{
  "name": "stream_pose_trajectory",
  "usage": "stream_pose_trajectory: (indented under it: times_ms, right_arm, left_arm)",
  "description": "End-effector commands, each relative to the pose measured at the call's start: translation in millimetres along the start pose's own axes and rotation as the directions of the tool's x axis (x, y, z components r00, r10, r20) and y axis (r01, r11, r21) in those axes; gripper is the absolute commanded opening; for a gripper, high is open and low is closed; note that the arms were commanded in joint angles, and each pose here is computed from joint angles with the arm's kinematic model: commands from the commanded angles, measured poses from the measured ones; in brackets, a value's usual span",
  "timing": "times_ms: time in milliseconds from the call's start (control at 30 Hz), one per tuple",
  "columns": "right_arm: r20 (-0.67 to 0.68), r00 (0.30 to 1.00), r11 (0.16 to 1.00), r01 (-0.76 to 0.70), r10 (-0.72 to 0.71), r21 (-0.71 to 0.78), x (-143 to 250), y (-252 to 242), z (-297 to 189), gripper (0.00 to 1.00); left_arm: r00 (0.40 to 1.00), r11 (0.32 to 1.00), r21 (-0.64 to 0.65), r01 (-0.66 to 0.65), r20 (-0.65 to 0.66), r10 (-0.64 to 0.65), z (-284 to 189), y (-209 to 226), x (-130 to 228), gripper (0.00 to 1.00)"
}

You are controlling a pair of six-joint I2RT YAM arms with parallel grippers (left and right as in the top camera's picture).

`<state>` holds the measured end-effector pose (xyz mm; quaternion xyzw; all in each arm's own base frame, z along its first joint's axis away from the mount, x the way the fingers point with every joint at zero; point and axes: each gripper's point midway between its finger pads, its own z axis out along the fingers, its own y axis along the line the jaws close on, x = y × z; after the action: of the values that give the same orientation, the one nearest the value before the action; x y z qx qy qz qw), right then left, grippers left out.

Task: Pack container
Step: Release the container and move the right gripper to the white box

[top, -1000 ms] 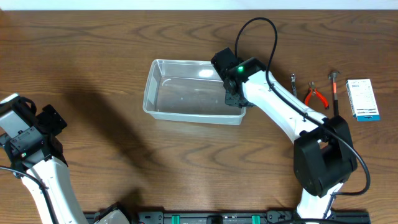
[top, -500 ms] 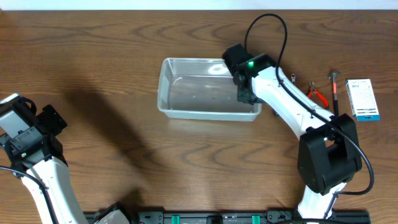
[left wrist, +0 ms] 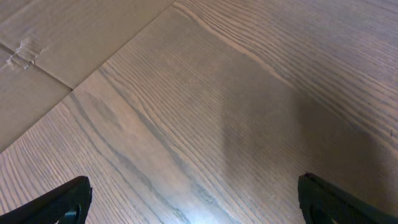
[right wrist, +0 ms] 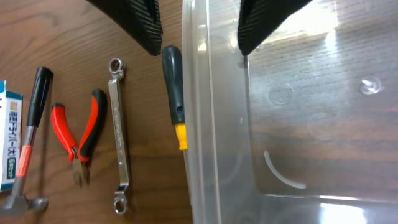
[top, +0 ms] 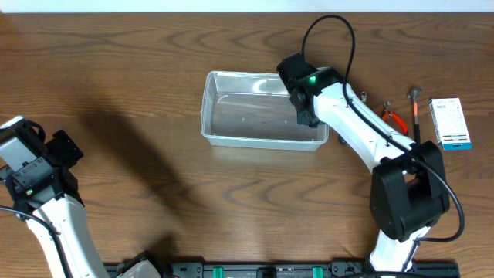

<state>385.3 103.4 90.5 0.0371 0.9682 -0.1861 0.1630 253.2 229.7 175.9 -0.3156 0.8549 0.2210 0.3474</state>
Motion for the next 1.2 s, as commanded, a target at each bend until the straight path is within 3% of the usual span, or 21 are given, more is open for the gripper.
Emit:
stream_pose_trajectory:
  times_ms: [0, 267, 400, 533, 933, 1167]
  right_arm:
    - [0.105, 0.992, 0.998, -0.063, 0.064, -0.014, -24, -27, -33, 0.52]
    - [0.245, 0.914, 0.945, -0.306, 0.325, -0.112, -56, -150, -89, 0.82]
    - [0.212, 0.893, 0.918, -0.383, 0.397, -0.104, -49, -221, -74, 0.94]
    - [0.129, 0.883, 0.892, -0.446, 0.452, -0.071, -33, -269, -38, 0.96]
    - [0.036, 0.996, 0.996, -0.086, 0.087, -0.028, -39, -295, 78, 0.99]
    - [-0.027, 0.999, 0.990, -0.049, 0.046, -0.136, -23, -291, 136, 0.99]
  left_arm:
    - [1.000, 1.000, 0.002, -0.006, 0.002, 0.006, 0, 1, -2, 0.98]
    - [1.000, 1.000, 0.002, -0.006, 0.002, 0.006, 0, 1, -2, 0.98]
    - [1.000, 1.000, 0.002, -0.006, 0.002, 0.006, 0, 1, -2, 0.98]
    - [1.000, 1.000, 0.002, -0.006, 0.002, 0.006, 0, 1, -2, 0.98]
    - [1.000, 1.000, 0.002, -0.006, 0.001, 0.006, 0, 1, -2, 0.98]
    - [1.000, 1.000, 0.002, -0.006, 0.001, 0.006, 0, 1, -2, 0.98]
